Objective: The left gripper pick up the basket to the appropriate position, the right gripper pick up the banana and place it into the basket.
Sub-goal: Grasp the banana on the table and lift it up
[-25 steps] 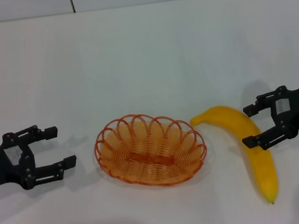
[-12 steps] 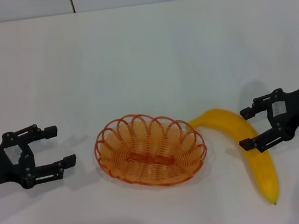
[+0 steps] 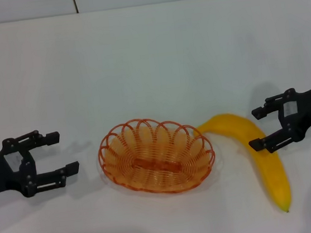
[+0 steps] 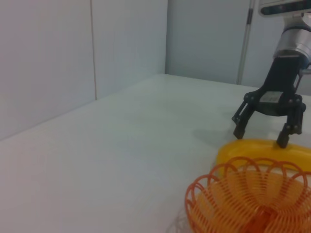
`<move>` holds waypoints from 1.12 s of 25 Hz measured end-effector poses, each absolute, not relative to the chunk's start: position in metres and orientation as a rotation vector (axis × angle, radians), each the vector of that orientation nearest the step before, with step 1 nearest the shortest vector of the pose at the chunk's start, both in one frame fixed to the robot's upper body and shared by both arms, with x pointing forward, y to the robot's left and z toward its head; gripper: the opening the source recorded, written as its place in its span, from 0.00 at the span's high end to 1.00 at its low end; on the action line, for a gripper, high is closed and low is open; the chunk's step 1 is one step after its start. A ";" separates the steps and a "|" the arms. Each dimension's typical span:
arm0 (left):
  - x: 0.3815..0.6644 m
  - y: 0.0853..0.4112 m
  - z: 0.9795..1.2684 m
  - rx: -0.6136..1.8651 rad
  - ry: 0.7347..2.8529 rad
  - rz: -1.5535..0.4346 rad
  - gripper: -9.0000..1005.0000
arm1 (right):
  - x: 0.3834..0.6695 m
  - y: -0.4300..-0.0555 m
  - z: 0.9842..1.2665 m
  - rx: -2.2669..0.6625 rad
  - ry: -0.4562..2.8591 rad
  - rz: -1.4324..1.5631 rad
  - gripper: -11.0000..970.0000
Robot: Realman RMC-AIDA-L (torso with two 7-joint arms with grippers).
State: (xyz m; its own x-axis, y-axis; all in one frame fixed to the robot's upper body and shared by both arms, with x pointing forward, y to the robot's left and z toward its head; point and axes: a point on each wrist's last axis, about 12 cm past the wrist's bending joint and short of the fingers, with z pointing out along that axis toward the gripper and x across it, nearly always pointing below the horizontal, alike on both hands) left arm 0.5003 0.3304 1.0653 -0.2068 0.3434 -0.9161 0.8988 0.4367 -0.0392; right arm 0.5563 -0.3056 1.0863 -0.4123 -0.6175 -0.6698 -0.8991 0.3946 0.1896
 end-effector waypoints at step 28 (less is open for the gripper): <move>0.499 0.332 1.064 1.067 1.772 -0.755 0.16 | 0.566 -0.318 1.090 -1.220 2.216 0.617 0.09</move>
